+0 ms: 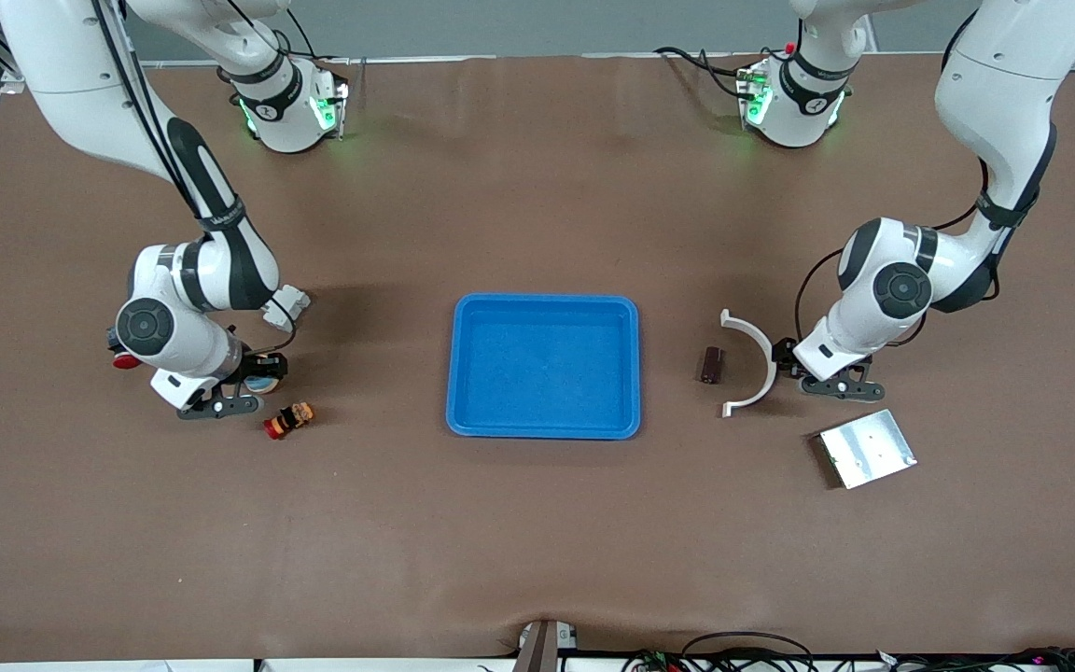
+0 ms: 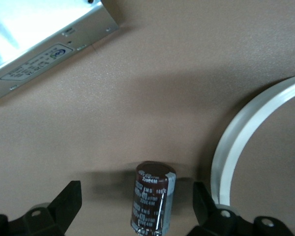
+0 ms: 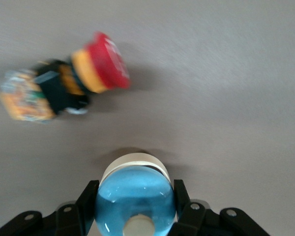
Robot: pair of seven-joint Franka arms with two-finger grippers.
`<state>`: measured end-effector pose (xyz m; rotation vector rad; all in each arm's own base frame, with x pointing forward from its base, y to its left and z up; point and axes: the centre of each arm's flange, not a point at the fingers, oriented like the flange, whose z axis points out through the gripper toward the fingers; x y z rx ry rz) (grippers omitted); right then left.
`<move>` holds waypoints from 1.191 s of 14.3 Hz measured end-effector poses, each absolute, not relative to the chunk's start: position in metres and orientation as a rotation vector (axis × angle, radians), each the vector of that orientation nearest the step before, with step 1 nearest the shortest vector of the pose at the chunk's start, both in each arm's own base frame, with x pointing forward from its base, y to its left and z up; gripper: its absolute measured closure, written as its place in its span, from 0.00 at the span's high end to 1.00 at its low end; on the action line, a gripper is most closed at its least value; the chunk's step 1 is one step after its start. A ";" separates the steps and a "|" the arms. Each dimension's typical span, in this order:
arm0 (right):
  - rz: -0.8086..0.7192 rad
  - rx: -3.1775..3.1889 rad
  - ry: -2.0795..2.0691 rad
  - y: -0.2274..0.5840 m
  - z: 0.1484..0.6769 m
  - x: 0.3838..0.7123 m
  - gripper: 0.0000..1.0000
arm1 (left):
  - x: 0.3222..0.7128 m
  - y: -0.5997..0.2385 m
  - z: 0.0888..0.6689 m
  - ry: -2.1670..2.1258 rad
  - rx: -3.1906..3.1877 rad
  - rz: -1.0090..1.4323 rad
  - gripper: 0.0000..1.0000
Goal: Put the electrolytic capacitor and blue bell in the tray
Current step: 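Release the blue bell in the tray with the right gripper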
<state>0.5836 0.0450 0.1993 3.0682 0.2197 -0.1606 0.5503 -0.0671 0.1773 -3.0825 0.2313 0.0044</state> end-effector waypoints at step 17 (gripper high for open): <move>-0.071 3.106 -0.056 0.424 0.222 0.536 0.66 | 0.560 -0.053 0.209 -0.253 -3.053 -0.029 0.34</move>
